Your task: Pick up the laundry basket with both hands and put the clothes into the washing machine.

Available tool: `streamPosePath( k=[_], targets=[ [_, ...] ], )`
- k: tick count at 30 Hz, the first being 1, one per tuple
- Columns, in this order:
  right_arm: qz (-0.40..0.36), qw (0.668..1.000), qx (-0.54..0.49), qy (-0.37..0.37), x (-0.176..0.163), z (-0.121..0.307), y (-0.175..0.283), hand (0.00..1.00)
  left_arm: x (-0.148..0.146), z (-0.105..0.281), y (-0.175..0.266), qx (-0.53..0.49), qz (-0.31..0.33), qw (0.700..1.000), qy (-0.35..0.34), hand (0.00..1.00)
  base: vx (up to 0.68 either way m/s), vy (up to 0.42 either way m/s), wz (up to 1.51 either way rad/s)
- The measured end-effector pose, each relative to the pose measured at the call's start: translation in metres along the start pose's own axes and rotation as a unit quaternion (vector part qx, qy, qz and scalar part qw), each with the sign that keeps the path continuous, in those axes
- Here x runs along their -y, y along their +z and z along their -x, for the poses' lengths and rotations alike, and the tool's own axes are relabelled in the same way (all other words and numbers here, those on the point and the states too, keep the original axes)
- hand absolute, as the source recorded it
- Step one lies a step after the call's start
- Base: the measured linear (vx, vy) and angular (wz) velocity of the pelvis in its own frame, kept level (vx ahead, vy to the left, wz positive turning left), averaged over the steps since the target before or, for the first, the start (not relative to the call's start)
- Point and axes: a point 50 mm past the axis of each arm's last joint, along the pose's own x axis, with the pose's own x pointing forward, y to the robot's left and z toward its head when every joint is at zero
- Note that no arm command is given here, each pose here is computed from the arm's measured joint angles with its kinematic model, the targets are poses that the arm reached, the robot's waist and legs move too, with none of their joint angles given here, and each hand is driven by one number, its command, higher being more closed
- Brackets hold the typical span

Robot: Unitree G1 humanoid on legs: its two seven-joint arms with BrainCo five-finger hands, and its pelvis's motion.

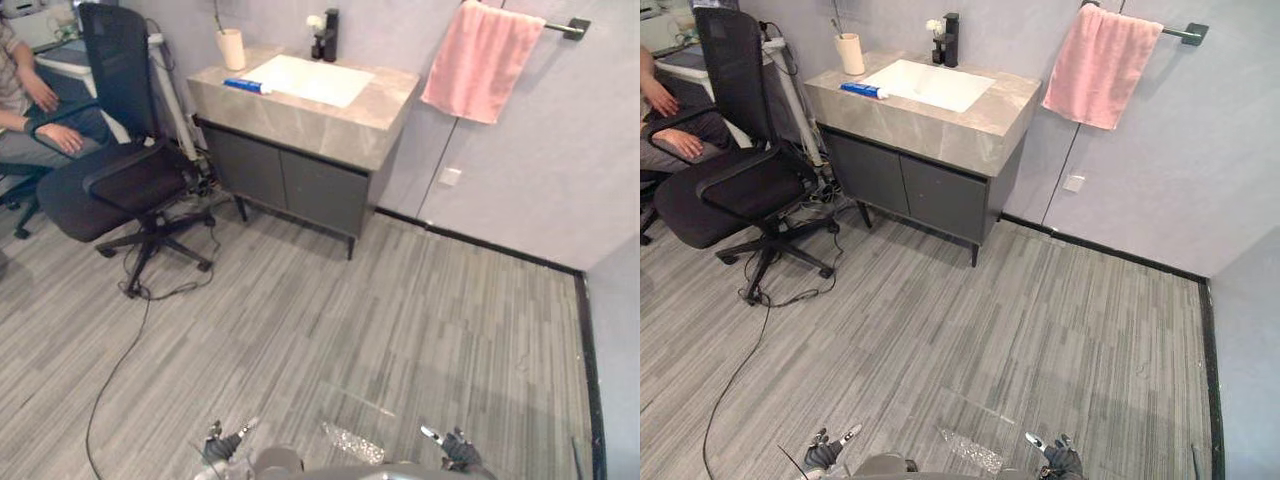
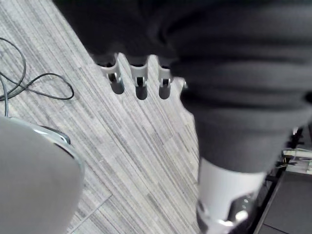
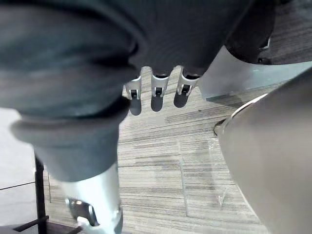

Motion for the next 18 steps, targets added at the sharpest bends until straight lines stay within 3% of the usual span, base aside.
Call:
streamPosePath(
  k=[7,18],
  targets=[
    [0.026,1.0,-0.01,0.007,0.0,0.002,-0.008,0.0,0.004,0.0,0.0,0.001,-0.03,0.999,-0.015,0.0,0.08,0.109,-0.08],
    [0.099,0.995,-0.028,0.01,0.001,0.002,-0.013,0.0,0.017,-0.002,0.001,0.0,-0.063,0.997,-0.044,0.0,0.07,-0.082,-0.08]
  ],
)
